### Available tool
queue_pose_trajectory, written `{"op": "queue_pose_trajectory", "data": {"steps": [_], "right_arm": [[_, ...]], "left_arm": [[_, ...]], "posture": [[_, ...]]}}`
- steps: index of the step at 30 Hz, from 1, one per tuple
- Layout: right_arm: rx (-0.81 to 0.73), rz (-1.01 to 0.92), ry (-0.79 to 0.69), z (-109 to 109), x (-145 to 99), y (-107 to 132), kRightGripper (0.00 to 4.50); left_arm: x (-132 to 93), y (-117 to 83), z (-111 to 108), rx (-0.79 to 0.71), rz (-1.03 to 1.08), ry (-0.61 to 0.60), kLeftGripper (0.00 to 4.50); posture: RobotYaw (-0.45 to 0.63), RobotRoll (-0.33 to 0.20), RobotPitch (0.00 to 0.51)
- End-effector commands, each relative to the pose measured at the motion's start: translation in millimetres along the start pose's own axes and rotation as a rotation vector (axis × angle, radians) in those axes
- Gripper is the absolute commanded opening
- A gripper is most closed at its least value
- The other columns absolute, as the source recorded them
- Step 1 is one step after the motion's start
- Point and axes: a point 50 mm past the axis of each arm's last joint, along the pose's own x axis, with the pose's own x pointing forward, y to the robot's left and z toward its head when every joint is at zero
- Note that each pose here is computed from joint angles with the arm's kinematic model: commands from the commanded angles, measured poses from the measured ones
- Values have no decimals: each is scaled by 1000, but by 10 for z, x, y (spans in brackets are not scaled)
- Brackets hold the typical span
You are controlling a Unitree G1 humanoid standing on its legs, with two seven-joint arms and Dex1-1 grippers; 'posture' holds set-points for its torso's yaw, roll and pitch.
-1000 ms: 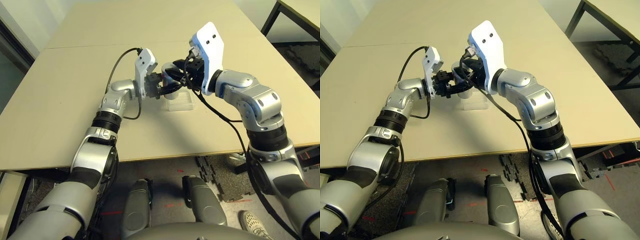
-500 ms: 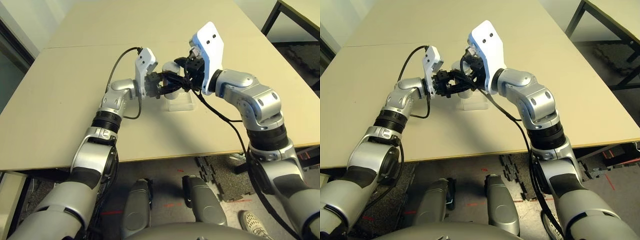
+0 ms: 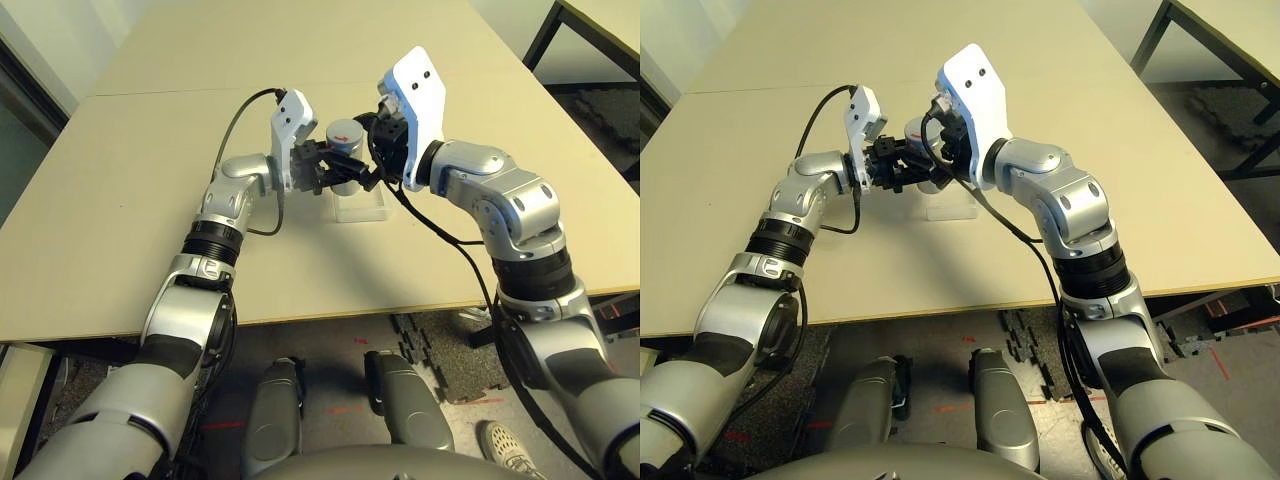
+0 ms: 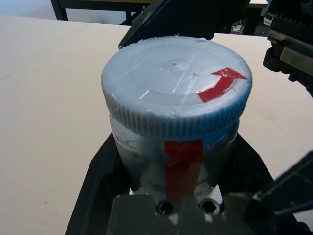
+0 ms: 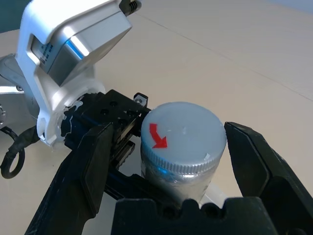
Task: Pour the medicine from the bottle into the box.
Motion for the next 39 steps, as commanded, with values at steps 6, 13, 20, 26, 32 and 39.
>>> {"op": "queue_pose_trajectory", "data": {"steps": [6,13,20,26,32,39], "right_arm": [[-2,-21,-40,54,8,-29,4500],[-2,-12,-35,17,4,-21,3185],[6,-5,-19,-29,3,-18,803],[7,-2,-22,-30,0,-19,2387],[4,10,-27,-19,-1,-10,4500],[8,9,-15,-57,-5,-9,4500]], "left_arm": [[-40,-15,-75,-10,-2,19,2549],[-40,-16,-57,-9,-3,14,2549],[-32,-16,-29,-4,-7,8,2548],[-32,-17,-28,-2,-9,8,2548],[-32,-19,-30,-1,-10,9,2548],[-19,-38,-23,2,-16,4,2547]], "posture": [[-177,0,141],[-176,0,140],[-174,0,138],[-175,0,136],[-176,0,136],[-176,0,136]]}}
